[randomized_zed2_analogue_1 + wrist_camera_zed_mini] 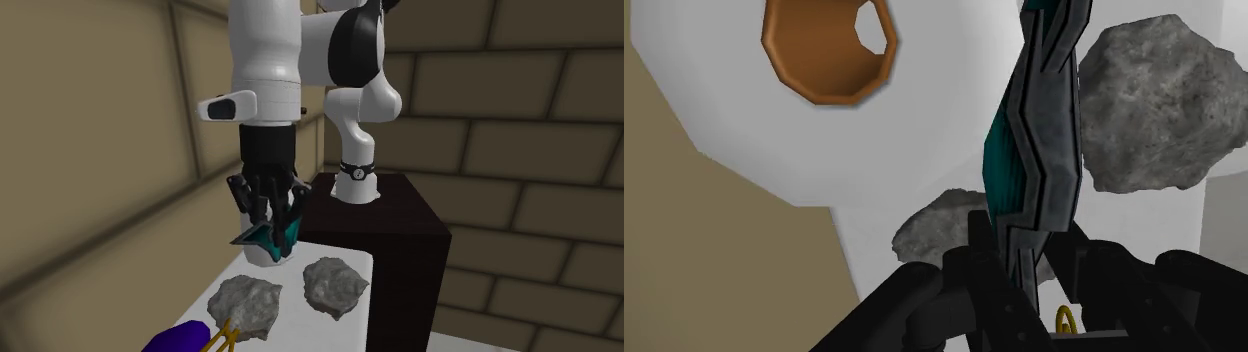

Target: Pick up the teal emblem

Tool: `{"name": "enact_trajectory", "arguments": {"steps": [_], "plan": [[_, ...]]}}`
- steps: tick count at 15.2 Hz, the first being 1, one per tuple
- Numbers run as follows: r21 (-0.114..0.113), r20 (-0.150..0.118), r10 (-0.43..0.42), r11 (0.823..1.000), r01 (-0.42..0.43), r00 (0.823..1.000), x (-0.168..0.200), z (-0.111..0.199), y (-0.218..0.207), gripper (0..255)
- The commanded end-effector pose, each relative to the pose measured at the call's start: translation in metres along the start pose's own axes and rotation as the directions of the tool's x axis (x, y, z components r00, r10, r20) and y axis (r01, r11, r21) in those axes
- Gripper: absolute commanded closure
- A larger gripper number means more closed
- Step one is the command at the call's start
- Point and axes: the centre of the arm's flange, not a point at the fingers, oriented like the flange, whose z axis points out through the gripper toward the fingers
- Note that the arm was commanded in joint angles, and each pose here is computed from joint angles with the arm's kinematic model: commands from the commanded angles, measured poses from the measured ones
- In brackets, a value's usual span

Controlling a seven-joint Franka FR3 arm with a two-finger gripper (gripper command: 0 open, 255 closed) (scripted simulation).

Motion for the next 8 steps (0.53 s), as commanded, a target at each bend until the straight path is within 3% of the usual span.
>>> {"name": "enact_trajectory", "arguments": {"steps": [1,8], "plan": [[0.0,0.0,0.0,1.0,0.0,1.0,0.001,-0.011,-0.001,255],[0.0,0.0,0.0,1.0,0.0,1.0,0.004,-0.038,-0.001,255]]}}
